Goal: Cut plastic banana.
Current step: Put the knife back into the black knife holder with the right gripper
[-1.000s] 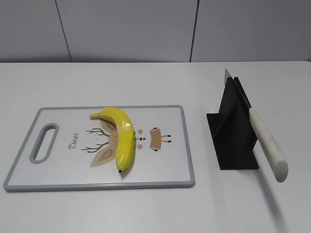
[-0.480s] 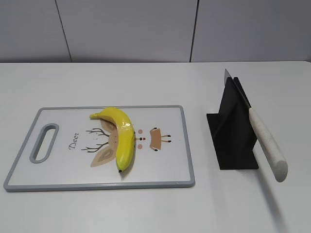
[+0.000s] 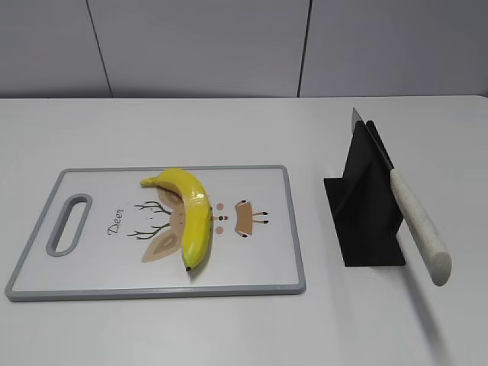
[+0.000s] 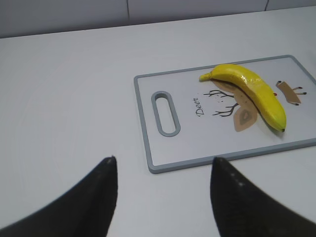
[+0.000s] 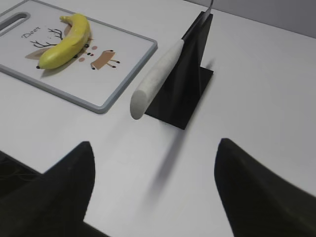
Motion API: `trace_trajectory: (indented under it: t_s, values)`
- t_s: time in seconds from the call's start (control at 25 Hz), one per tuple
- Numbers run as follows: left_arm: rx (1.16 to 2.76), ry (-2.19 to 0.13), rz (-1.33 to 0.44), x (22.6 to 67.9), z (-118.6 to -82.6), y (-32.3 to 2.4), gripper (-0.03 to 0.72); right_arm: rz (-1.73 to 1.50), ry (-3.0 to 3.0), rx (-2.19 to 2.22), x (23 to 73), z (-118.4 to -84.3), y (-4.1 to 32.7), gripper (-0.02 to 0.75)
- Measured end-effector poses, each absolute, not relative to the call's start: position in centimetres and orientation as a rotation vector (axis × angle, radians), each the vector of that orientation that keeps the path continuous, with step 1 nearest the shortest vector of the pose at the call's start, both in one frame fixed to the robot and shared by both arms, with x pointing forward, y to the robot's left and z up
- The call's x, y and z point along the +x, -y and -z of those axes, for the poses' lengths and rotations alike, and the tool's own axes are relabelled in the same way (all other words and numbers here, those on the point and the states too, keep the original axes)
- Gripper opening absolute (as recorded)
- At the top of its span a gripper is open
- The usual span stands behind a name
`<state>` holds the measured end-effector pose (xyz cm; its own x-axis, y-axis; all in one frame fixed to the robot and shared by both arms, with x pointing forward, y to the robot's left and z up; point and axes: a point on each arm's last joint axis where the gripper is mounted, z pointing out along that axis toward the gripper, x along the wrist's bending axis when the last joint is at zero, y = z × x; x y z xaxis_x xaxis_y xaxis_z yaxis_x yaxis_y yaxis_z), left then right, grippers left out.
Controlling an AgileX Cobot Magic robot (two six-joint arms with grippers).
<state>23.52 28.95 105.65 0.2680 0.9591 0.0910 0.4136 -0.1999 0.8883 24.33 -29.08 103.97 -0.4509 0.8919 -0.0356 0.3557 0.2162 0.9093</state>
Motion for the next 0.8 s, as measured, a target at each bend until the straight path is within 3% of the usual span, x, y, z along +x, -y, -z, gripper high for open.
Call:
trace_trajectory:
  t_s: [0.8]
  values:
    - [1.757,-1.258,-0.881,23.52,-105.65,-28.95,0.570,-1.021,-1.645,1.403,24.60,-103.96,29.28,0.571]
